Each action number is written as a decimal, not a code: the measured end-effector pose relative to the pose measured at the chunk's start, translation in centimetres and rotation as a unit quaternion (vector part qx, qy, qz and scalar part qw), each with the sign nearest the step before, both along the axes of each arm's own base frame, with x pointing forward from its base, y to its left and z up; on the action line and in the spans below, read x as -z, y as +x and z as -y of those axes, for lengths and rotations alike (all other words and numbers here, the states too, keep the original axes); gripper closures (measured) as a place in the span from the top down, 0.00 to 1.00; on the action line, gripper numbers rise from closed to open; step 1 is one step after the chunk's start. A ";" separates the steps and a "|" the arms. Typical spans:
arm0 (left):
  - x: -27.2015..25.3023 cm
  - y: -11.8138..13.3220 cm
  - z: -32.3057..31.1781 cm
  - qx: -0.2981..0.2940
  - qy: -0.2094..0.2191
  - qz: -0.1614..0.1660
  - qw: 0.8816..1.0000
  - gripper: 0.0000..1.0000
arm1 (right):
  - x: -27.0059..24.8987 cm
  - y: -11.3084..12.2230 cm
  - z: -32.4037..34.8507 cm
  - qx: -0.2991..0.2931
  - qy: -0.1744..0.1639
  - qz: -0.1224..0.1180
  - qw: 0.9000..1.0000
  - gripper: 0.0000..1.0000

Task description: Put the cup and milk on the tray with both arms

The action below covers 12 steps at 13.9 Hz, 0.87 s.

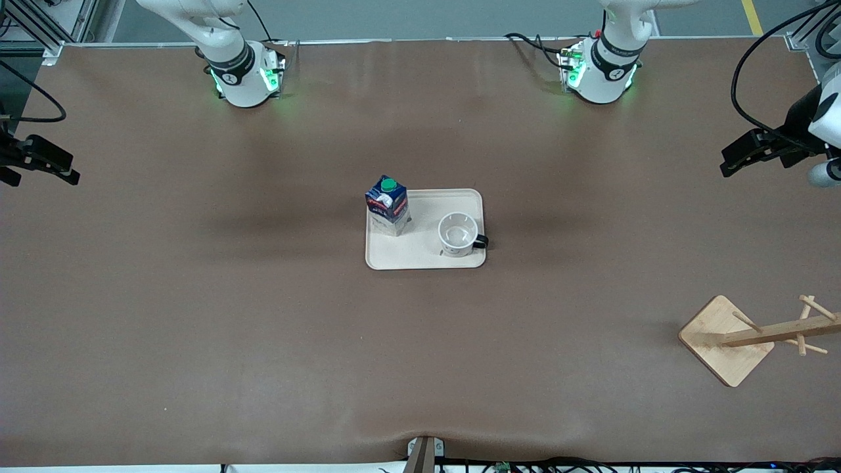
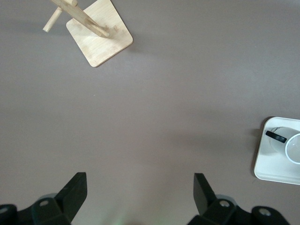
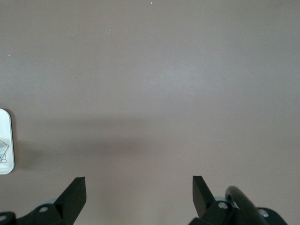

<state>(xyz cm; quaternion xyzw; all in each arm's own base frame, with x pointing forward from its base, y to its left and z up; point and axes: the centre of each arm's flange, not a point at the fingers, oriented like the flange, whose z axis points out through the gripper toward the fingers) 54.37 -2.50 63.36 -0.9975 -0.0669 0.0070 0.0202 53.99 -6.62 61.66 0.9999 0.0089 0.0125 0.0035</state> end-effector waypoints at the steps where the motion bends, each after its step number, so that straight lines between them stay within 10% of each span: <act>1: 0.0 0.0 -0.1 -0.001 0.000 0.000 1.000 1.00 | 0.0 0.0 0.0 0.000 0.000 0.000 1.000 1.00; 12: 0.2 0.1 -0.4 -0.003 0.000 -0.001 1.000 1.00 | 0.0 0.0 0.2 0.002 0.000 -0.001 1.000 1.00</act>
